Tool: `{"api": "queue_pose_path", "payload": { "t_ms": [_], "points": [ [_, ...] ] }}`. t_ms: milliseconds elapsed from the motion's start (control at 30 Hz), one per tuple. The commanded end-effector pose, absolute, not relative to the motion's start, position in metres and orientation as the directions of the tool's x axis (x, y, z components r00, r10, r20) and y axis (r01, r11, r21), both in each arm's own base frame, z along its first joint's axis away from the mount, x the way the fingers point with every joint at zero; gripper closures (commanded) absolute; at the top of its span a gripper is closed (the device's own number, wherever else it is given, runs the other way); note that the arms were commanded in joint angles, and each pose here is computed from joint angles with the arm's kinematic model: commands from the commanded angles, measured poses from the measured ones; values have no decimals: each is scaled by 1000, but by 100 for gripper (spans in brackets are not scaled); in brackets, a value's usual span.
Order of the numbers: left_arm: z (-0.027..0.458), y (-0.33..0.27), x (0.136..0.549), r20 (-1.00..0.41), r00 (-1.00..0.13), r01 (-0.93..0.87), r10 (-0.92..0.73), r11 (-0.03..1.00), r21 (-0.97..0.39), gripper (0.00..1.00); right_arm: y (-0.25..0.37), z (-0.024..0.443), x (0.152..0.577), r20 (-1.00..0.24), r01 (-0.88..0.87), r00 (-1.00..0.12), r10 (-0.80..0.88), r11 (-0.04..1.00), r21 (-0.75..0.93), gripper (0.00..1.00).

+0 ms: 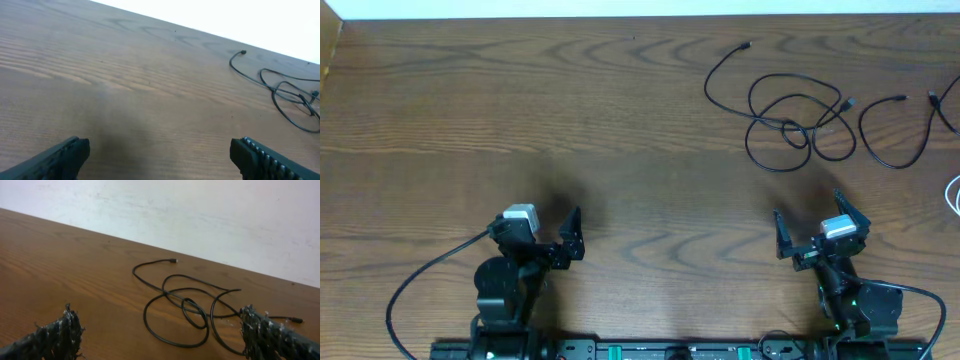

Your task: Untangle cables

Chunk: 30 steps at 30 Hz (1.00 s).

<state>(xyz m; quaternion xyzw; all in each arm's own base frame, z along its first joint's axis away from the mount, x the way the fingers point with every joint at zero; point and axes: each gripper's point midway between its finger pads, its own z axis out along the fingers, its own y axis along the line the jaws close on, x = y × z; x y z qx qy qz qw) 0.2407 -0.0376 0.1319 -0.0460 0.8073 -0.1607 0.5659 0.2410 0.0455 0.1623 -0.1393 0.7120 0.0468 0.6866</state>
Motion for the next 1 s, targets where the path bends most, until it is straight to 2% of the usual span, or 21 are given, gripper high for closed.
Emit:
{"api": "queue_pose_path", "payload": {
  "t_ms": [0, 333, 533, 833, 967],
  "points": [
    [129, -34, 239, -913, -315, 110, -258, 946, -305, 3, 43, 162, 241, -992, -249, -23, -124, 962, -115, 1],
    [134, -17, 239, -928, -230, 51, -294, 948, -313, 3, 43, 162, 241, -992, -249, -23, -124, 962, -115, 1],
    [143, -6, 244, -951, -136, 20, -279, 958, -285, 3, 43, 162, 241, -992, -249, -23, -124, 962, -115, 1],
    [141, -13, 244, -991, -136, 98, -1, 995, -15, 3, 43, 162, 241, -992, -249, -23, -124, 962, -115, 1],
    [141, -17, 243, -990, -132, 116, 39, 993, 24, 3, 43, 162, 241, -992, -249, -23, -124, 962, -115, 1]
  ]
}}
